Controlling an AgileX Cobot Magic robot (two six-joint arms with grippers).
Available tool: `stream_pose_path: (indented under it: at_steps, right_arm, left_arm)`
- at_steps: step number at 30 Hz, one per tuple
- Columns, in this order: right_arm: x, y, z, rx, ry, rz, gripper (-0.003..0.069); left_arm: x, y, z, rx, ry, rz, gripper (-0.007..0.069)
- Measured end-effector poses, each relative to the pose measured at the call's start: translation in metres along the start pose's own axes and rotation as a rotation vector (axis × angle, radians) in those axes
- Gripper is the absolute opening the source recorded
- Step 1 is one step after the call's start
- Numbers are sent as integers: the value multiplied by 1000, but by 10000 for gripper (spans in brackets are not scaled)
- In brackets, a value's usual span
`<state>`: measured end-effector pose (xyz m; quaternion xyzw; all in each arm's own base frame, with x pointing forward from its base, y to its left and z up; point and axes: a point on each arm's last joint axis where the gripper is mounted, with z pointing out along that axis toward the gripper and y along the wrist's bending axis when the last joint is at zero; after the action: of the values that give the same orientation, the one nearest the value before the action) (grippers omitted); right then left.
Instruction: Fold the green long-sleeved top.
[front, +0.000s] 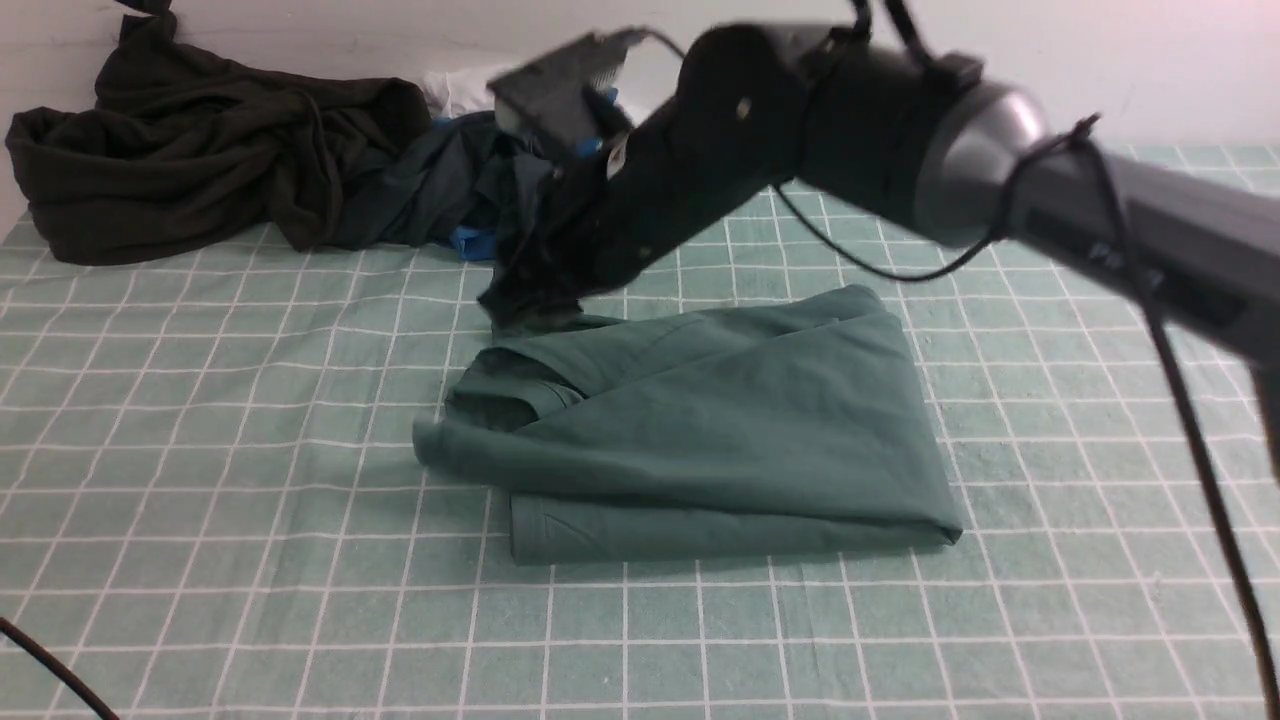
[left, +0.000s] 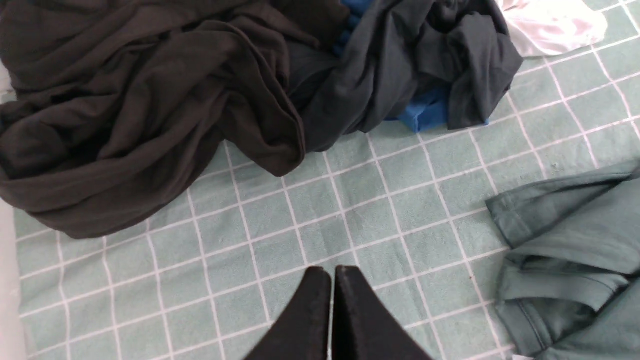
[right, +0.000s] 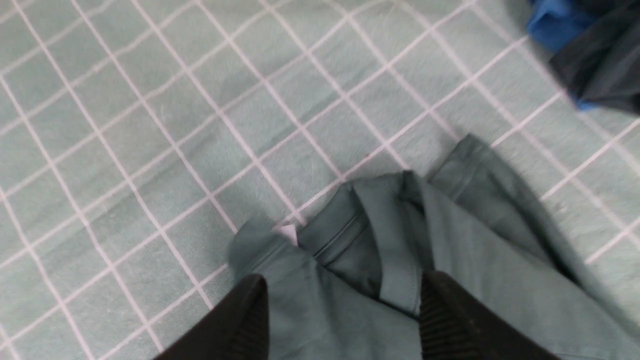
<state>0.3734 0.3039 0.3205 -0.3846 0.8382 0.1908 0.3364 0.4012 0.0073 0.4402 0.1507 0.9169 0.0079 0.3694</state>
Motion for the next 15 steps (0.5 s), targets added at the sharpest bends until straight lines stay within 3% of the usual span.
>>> stream_pose_path:
  at_steps: [3, 6, 9, 11, 14, 15]
  right_arm:
    - [-16, -12, -52, 20, -27, 2, 459]
    - [-19, -21, -91, 42, -31, 10, 452]
    - [-11, -39, -155, 102, -38, 48, 374]
    - [-6, -43, -169, 119, -43, 64, 342]
    - [22, -52, -207, 149, -61, 128, 199]
    - [21, -50, -211, 150, -74, 124, 199]
  left_arm:
    - [-7, -20, -32, 4, -64, 45, -3]
    - [-9, -38, -68, 0, -126, 84, -3]
    - [13, -61, -120, 8, -164, 104, -3]
    - [24, -64, -130, 10, -158, 98, -3]
    - [80, -75, -148, 24, -77, 64, -3]
    - [82, -76, -153, 20, -89, 63, -3]
